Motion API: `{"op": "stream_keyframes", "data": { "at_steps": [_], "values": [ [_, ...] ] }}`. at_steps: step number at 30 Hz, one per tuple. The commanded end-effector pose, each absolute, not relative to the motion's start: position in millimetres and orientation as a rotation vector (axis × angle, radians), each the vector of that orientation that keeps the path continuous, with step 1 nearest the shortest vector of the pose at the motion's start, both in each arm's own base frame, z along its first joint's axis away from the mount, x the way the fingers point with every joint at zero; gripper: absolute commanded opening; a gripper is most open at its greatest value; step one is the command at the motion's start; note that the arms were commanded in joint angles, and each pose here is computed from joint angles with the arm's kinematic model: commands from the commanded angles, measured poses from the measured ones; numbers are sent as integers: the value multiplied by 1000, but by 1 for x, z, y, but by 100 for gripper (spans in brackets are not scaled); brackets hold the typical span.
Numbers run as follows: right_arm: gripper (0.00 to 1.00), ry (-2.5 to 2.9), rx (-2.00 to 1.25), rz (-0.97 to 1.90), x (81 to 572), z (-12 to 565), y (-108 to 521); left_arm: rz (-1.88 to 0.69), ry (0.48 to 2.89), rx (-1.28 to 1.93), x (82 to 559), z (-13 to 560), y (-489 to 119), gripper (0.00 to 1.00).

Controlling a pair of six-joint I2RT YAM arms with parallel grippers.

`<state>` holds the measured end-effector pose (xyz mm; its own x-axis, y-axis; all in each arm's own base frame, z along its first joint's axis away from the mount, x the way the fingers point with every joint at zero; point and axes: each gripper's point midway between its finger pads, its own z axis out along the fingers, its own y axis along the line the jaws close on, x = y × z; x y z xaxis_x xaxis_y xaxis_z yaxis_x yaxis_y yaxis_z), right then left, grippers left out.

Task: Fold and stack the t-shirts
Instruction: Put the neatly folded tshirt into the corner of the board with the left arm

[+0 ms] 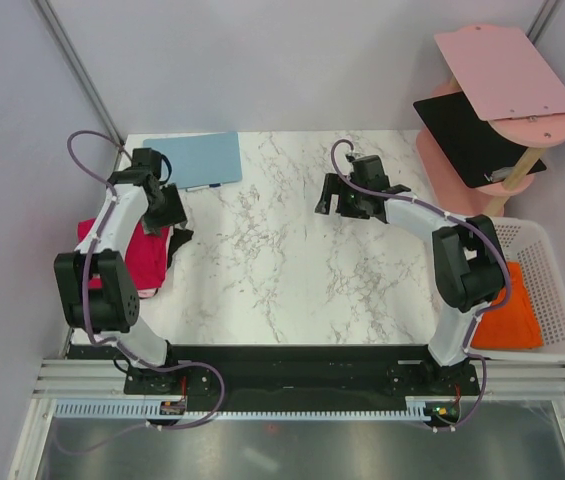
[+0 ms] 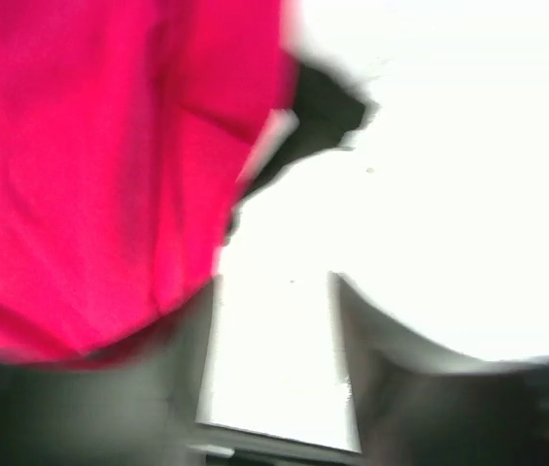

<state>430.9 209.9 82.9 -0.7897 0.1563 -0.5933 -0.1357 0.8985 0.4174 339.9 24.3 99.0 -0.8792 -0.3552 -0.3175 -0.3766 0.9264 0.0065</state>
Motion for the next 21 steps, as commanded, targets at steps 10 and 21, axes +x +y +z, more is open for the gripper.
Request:
{"op": "stream_keyframes", "data": {
  "at_steps": [10,21],
  "values": [
    [98,2340,20,422,439,107,173,-219,2386,-62,384,210,-79,100],
    [98,2374,62,363,437,93,147,-251,2450,99,403,169,-139,100]
  ]
}}
